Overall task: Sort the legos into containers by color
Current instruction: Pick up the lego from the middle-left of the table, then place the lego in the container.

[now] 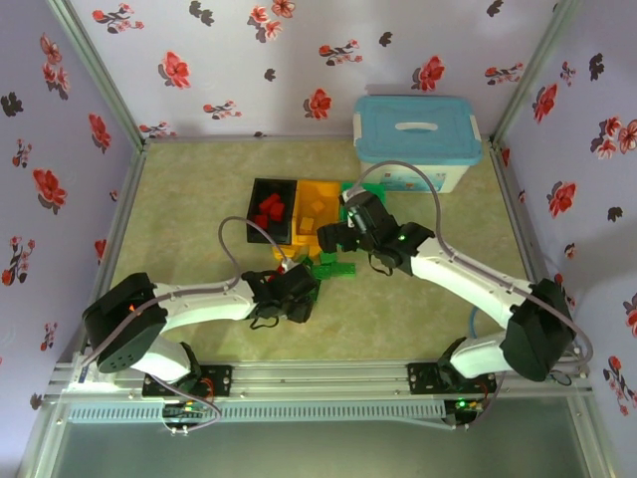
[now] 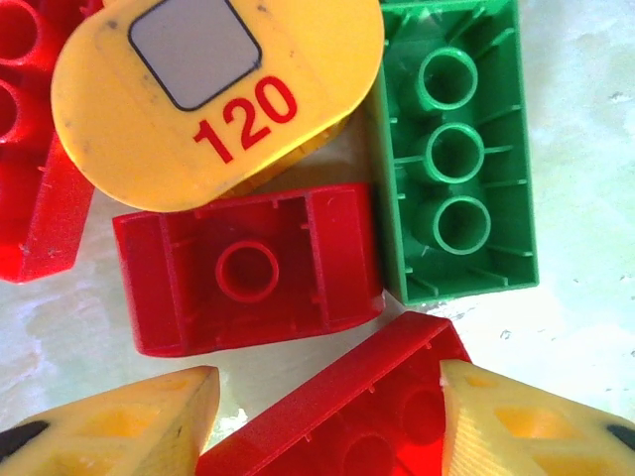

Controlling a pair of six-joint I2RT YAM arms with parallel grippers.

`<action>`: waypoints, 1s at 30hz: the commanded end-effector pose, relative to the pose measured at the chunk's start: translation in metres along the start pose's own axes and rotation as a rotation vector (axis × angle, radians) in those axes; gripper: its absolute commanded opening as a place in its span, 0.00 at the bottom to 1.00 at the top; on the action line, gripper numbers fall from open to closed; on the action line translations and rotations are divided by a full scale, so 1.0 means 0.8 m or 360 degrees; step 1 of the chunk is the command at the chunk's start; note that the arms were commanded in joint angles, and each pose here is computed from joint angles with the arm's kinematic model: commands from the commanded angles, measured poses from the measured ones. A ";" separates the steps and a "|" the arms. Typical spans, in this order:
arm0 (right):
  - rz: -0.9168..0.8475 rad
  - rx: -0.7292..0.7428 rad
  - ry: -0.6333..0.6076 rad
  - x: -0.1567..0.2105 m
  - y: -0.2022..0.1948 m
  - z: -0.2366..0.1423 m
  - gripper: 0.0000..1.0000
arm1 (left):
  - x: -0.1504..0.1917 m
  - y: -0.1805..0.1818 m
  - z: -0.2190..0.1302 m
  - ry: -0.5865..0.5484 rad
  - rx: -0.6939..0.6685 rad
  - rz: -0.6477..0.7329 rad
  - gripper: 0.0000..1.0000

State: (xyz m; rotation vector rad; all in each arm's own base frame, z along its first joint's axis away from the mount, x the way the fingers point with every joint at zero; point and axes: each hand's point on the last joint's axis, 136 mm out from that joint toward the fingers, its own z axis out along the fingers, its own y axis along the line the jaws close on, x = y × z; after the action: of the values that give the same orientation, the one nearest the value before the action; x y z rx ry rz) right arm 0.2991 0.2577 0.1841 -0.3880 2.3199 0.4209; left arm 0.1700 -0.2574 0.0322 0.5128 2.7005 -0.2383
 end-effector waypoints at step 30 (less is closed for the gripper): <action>0.0169 -0.0041 -0.0145 0.000 -0.011 -0.035 0.99 | -0.026 0.036 -0.083 -0.0385 0.0157 -0.0180 0.68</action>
State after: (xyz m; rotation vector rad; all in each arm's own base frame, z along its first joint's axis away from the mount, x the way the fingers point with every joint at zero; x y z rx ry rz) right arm 0.2822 0.2403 0.1951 -0.3016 2.2860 0.4821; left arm 0.1613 -0.2341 0.0826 0.4151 2.5470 -0.4585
